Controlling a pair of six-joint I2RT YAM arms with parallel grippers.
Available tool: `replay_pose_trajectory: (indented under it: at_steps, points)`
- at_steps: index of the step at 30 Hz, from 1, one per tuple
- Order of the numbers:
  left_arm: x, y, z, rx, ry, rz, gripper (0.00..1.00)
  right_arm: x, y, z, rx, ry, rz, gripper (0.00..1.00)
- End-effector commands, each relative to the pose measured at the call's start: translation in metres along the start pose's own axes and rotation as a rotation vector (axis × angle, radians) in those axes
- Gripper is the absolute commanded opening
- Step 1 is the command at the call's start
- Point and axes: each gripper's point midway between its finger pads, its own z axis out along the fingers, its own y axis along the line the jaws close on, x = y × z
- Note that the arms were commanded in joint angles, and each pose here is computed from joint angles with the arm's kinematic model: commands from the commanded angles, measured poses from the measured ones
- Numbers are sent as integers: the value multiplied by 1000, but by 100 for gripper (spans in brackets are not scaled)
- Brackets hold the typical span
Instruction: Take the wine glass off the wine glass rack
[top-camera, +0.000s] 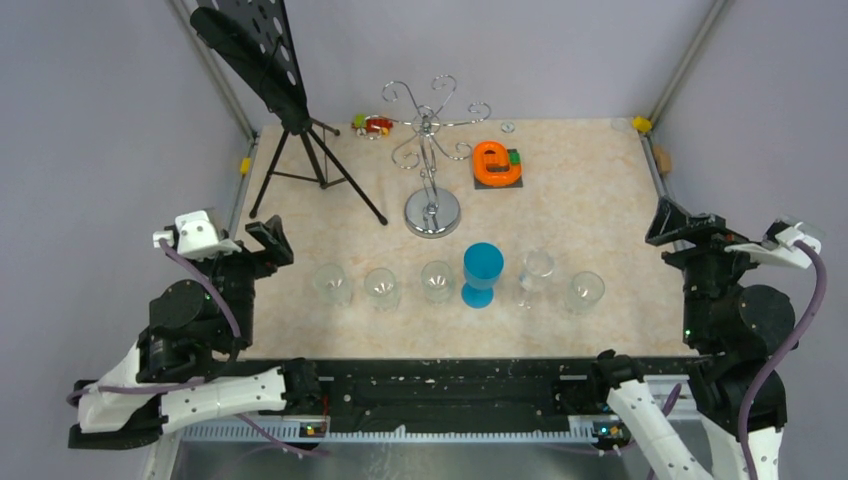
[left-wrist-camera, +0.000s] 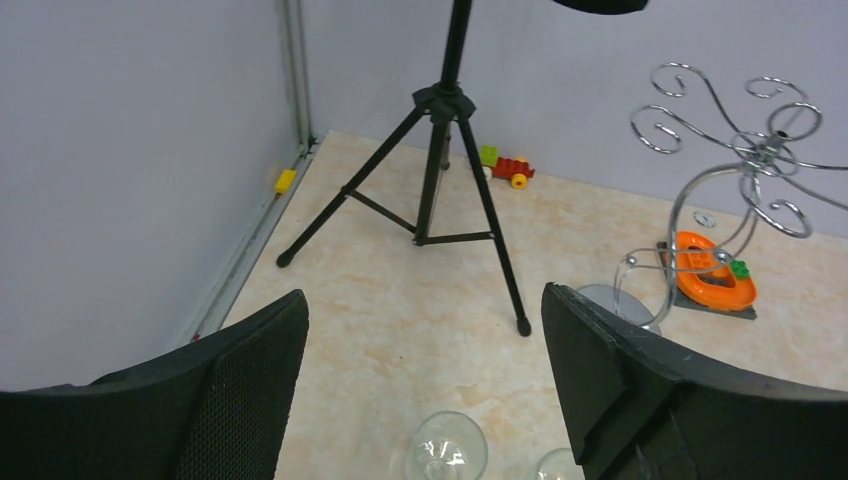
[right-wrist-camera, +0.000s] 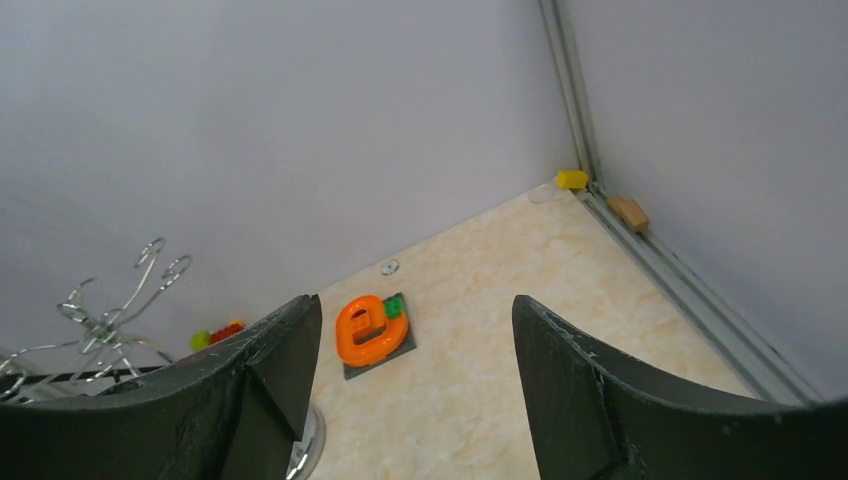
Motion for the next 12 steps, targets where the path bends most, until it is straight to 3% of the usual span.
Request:
replay_pose_trajectory:
  at_steps: [1,12]
  points:
    - [4,29,-3,-93,-3,-10,90,-14,-24,-14,102,-30,-45,71]
    - [4,37,-4,-84,-11,-8,94,-5,-37,-23,149,-8,-41,71]
